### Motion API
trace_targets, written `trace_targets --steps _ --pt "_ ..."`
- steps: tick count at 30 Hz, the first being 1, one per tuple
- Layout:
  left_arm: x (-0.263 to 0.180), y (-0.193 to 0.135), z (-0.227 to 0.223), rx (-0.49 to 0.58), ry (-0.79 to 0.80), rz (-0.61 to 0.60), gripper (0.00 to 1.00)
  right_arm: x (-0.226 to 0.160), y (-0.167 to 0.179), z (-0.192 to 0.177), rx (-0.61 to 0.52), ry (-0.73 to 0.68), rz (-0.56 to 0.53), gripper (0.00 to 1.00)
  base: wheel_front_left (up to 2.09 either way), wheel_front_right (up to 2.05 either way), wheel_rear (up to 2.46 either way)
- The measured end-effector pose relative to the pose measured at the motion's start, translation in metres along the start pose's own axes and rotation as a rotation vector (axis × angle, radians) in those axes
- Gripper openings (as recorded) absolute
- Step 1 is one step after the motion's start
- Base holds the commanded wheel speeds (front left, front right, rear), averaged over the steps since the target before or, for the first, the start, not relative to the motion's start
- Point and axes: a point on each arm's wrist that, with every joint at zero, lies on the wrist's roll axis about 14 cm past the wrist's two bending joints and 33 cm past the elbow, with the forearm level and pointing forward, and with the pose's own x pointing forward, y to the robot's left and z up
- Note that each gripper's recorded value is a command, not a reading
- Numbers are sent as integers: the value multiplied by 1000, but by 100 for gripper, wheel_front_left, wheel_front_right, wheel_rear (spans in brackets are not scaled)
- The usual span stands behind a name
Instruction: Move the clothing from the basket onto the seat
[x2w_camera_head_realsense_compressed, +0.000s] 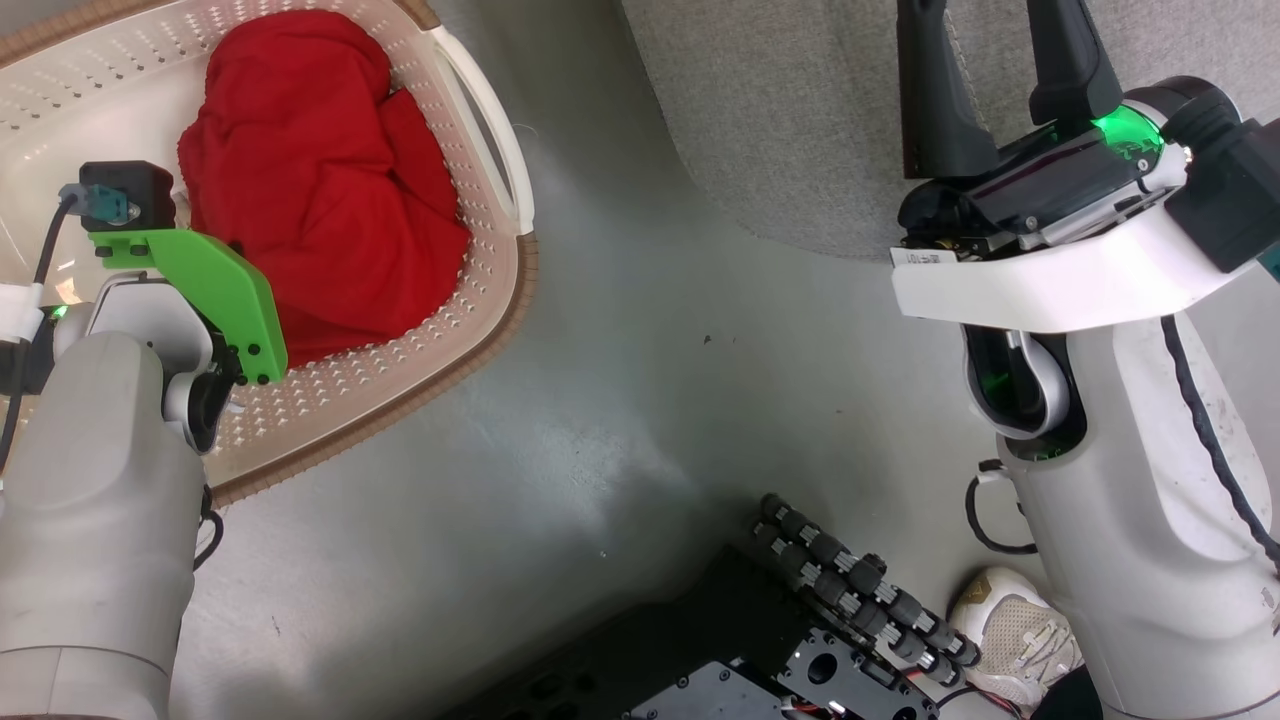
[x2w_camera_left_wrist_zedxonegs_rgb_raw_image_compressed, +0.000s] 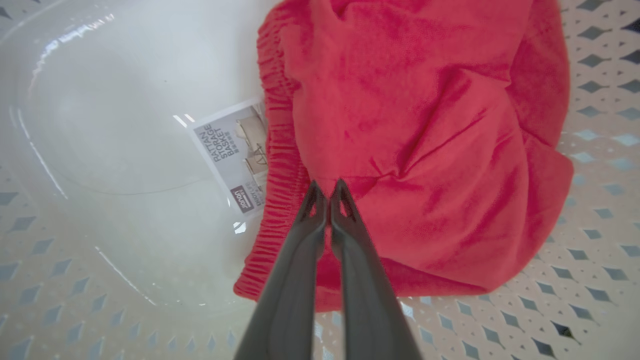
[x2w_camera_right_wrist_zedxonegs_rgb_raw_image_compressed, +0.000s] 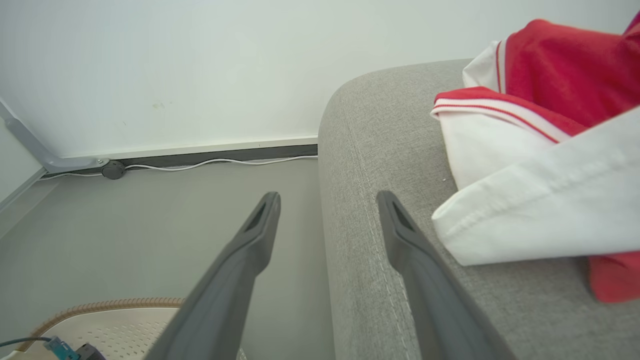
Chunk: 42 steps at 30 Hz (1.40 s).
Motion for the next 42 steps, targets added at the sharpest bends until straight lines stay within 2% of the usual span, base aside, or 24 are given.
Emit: trace_targets --steps 8,16,21,27,42 --pt "-1 5 5 2 -26 9 0 1 0 1 2 -5 0 100 0 0 0" --pt "-17 -8 35 -2 -179 3 0 1 6 8 -27 -17 30 100 0 0 0" --pt "-40 -20 61 -5 -314 1 0 2 14 15 -60 -31 75 100 0 0 0" --pt "-74 -18 80 -36 -452 34 0 3 24 21 -65 -42 121 100 0 0 0" --pt "-182 -20 122 88 -739 117 0 -9 57 49 -33 -86 211 100 0 0 0"
